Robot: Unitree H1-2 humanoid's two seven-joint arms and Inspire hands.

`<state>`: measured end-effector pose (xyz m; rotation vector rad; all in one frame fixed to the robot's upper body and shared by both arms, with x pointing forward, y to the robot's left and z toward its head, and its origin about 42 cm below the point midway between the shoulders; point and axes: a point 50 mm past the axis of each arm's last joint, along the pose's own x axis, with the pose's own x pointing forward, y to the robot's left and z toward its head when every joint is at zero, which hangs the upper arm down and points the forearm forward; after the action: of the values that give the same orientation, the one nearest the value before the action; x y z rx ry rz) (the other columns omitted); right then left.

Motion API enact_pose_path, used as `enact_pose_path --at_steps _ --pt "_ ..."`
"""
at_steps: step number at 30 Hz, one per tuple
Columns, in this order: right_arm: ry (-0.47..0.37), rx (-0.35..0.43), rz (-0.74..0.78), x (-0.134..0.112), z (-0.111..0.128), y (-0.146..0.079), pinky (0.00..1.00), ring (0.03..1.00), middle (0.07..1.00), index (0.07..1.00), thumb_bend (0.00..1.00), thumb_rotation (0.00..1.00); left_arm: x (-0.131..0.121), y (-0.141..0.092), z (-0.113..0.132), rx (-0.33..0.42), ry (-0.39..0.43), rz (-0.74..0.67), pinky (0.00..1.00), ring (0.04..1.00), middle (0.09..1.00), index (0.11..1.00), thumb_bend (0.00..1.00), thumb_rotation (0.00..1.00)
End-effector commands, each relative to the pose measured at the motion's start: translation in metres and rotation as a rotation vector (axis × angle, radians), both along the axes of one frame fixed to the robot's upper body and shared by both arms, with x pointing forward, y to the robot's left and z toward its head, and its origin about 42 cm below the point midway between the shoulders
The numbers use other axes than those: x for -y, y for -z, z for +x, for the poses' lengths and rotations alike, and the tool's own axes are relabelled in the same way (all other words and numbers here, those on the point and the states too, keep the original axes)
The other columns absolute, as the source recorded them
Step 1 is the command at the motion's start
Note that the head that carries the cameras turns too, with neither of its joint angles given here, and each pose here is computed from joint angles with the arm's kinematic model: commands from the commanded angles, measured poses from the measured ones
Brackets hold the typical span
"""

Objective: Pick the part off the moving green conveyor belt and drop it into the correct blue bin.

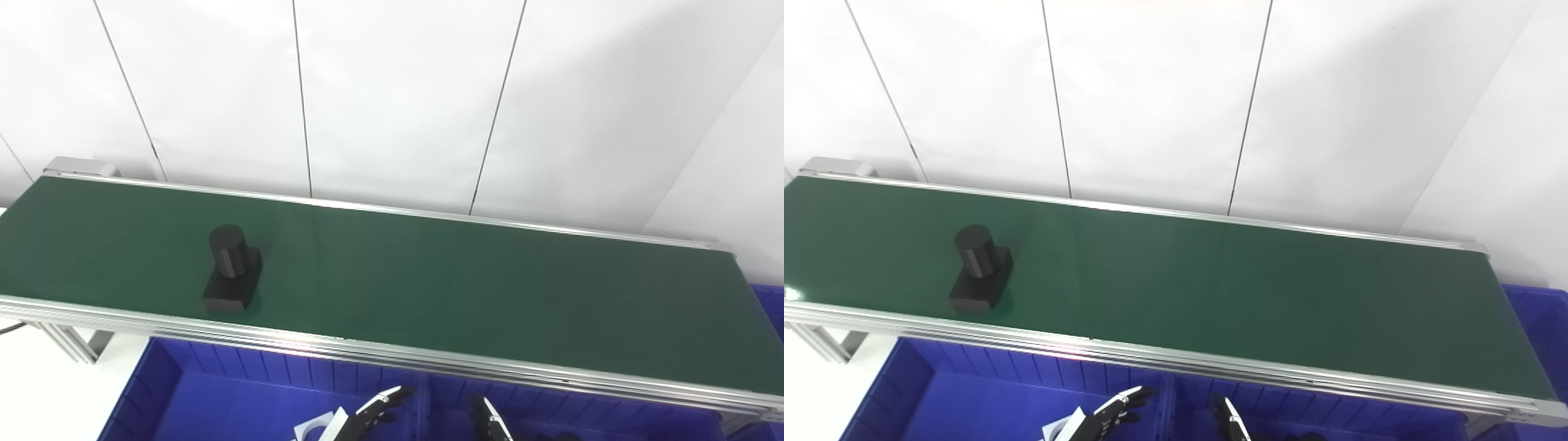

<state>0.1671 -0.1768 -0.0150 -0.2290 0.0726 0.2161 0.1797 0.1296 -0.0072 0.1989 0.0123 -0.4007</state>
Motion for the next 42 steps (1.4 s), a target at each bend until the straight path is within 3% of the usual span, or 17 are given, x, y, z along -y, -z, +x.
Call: enact_pose_path --at_steps 1,9,12,24,28,34,42 --pt "-0.002 0.068 0.022 -0.001 0.005 -0.008 0.9 0.929 0.94 0.942 0.91 1.0 -0.001 -0.008 0.008 0.059 -0.003 -0.018 0.81 0.884 0.897 0.849 0.85 0.94" --pt "-0.002 0.068 0.04 0.0 0.006 -0.011 0.91 0.934 0.942 0.942 0.9 0.99 0.002 -0.006 0.008 0.063 -0.008 -0.014 0.81 0.878 0.894 0.845 0.86 0.93" --pt "-0.008 0.088 0.06 -0.001 0.006 -0.018 0.9 0.928 0.941 0.949 0.91 0.93 0.002 -0.006 0.009 0.066 -0.007 -0.009 0.81 0.88 0.895 0.845 0.87 0.94" --pt "-0.093 0.364 0.191 -0.011 0.01 -0.104 0.9 0.914 0.927 0.953 0.97 0.91 0.005 -0.003 0.012 0.047 -0.004 -0.018 0.8 0.882 0.897 0.84 0.88 0.91" --pt "-0.114 0.461 0.209 -0.011 0.026 -0.128 0.89 0.907 0.927 0.96 1.0 0.89 0.006 -0.002 0.015 0.046 -0.001 -0.011 0.8 0.883 0.9 0.844 0.88 0.91" --pt "-0.112 0.551 0.196 -0.005 0.064 -0.147 0.9 0.906 0.927 0.98 0.97 0.86 0.008 0.0 0.018 0.041 0.001 -0.008 0.79 0.876 0.899 0.847 0.9 0.92" --pt "-0.082 0.585 0.155 0.012 0.116 -0.155 0.85 0.879 0.91 0.978 1.0 0.81 0.012 0.001 0.022 0.05 0.004 0.002 0.79 0.877 0.897 0.849 0.92 0.93"
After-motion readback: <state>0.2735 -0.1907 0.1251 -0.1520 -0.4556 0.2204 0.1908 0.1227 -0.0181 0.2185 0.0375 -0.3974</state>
